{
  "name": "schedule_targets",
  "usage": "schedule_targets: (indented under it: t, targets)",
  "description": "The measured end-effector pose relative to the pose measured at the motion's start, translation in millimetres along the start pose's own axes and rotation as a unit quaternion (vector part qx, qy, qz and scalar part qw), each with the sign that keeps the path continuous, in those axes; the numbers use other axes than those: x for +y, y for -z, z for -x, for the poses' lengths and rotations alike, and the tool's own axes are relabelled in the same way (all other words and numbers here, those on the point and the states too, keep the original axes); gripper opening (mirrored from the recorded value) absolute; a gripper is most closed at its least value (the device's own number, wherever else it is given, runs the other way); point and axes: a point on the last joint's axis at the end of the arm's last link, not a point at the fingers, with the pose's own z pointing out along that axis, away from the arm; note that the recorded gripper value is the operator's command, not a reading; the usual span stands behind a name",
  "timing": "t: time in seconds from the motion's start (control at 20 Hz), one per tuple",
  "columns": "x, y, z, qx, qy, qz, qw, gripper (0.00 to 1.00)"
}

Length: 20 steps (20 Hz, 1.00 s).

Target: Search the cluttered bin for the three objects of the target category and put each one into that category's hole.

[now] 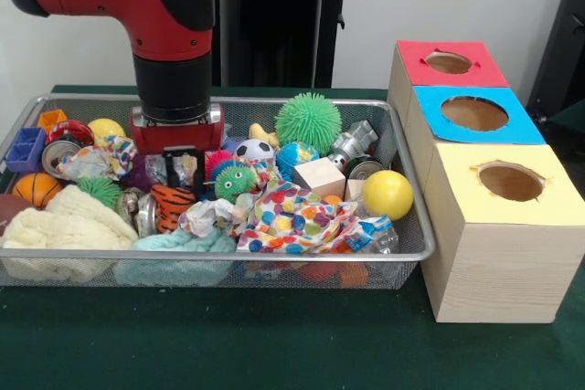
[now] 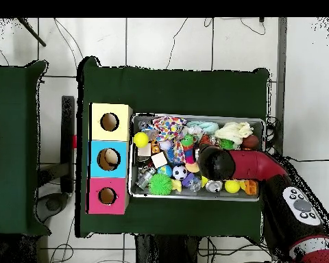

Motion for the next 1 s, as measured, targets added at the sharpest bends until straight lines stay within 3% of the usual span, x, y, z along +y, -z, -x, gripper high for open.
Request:
schedule_targets:
  t: [0.8, 1.0]
  targets:
    - [-5, 1, 4.0, -0.010, -0.010, 0.011, 0.9998, 0.00]
    - [-4, 20, 12.8, -0.018, -0.012, 0.005, 0.9998, 0.00]
